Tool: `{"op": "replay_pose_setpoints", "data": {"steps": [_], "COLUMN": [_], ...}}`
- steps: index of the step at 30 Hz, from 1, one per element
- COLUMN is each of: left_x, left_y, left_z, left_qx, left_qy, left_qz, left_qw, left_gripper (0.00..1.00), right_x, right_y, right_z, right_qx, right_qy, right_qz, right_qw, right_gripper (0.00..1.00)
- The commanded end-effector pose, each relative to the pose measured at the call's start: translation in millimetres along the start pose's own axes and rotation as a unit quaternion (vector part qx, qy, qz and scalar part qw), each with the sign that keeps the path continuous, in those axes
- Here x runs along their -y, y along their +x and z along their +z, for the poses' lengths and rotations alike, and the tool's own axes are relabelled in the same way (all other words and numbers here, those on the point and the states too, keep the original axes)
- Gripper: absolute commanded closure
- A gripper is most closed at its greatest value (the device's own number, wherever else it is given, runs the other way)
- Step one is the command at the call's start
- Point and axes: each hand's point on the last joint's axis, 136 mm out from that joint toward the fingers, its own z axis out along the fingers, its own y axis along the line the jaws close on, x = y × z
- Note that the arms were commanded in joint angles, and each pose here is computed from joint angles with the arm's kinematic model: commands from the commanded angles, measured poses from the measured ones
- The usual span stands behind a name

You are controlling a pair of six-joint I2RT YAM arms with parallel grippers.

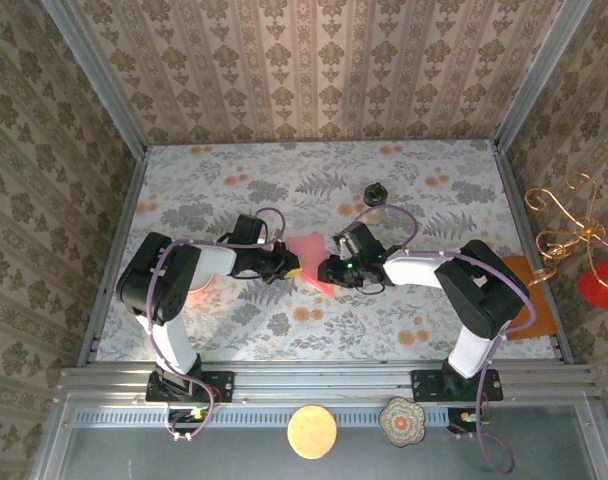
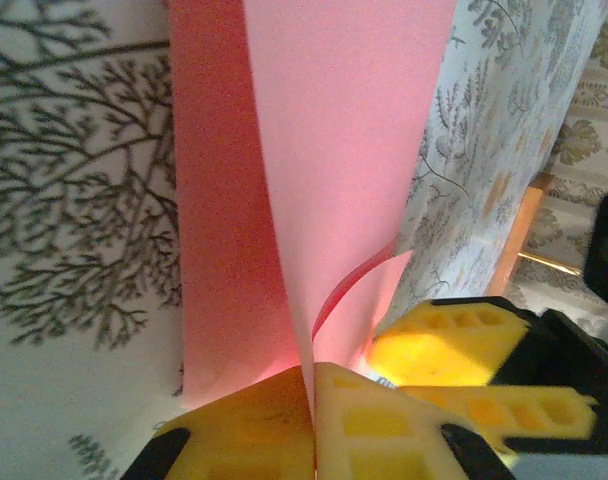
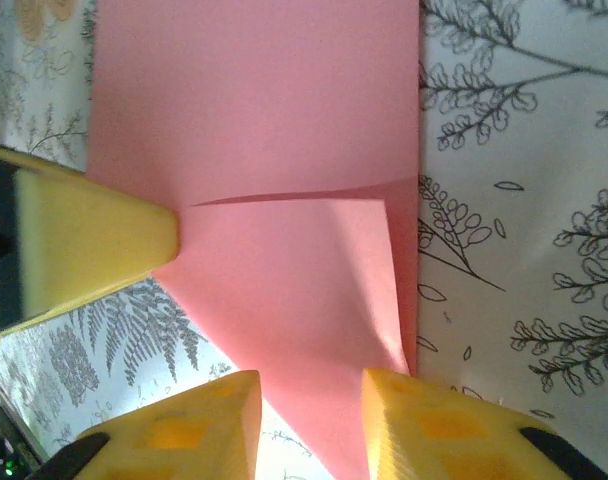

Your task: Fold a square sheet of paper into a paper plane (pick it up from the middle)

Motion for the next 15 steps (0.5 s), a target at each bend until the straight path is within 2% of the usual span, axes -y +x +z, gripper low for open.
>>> {"op": "replay_pose_setpoints", "data": {"steps": [1,5,9,15], "left_x": [12,17,15,16], "left_y": [-7,-13,-16,-17], "left_z": [-12,-23,-31,-30], "left_qx": [0.023,0.052,0.074,0.078], "left_qy": [-0.003,-0.020,-0.062,-0.092], "left_qz": [0.014,0.002,-0.014,-0.032], "left_qw": [1.000,0.998,0.995,0.992], "left_gripper": [0.92,0.92,0.92,0.92], "right_x": [-1,6,7,-17], "right_y": [-10,-18,-18,-10], "right_z": [-20,-38,-50,-42], "right_qx": [0.034,0.075,0.106,0.126], "right_qy": [0.016,0.068,0.126,0.145], "right_qz": [-0.036,-0.100,-0.188,-0.291], "right_qw": [0.999,0.990,0.968,0.937], "right_gripper": [0.61,0.58,0.58,0.57]}}
